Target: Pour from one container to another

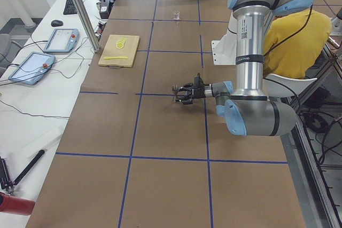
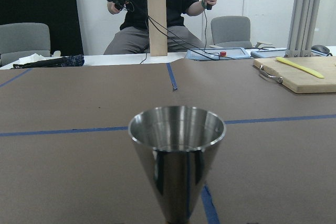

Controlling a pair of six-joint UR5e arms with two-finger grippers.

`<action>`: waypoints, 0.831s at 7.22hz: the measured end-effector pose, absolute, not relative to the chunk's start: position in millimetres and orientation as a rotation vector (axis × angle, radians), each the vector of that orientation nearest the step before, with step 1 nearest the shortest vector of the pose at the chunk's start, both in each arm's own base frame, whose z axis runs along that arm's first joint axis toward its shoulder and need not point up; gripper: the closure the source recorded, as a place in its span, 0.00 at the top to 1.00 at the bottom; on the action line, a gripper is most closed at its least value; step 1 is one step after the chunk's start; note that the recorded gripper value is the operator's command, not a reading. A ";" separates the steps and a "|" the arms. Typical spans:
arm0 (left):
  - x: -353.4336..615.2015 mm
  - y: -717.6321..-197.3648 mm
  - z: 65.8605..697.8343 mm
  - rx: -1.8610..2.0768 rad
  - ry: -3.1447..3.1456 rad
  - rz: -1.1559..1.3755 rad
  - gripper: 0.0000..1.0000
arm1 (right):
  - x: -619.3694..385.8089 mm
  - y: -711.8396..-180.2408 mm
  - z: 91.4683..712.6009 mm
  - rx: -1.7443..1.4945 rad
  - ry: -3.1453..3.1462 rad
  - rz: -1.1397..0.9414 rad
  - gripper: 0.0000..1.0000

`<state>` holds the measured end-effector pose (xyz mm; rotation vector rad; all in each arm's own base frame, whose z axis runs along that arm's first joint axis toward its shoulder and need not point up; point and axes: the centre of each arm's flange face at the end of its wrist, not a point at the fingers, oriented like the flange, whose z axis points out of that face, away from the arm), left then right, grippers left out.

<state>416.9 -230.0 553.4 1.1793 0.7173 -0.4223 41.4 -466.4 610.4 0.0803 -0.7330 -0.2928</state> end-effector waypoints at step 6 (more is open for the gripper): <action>414.2 -231.5 551.4 1.191 0.708 -0.407 0.51 | 41.4 -466.4 611.0 0.080 -0.733 -0.295 1.00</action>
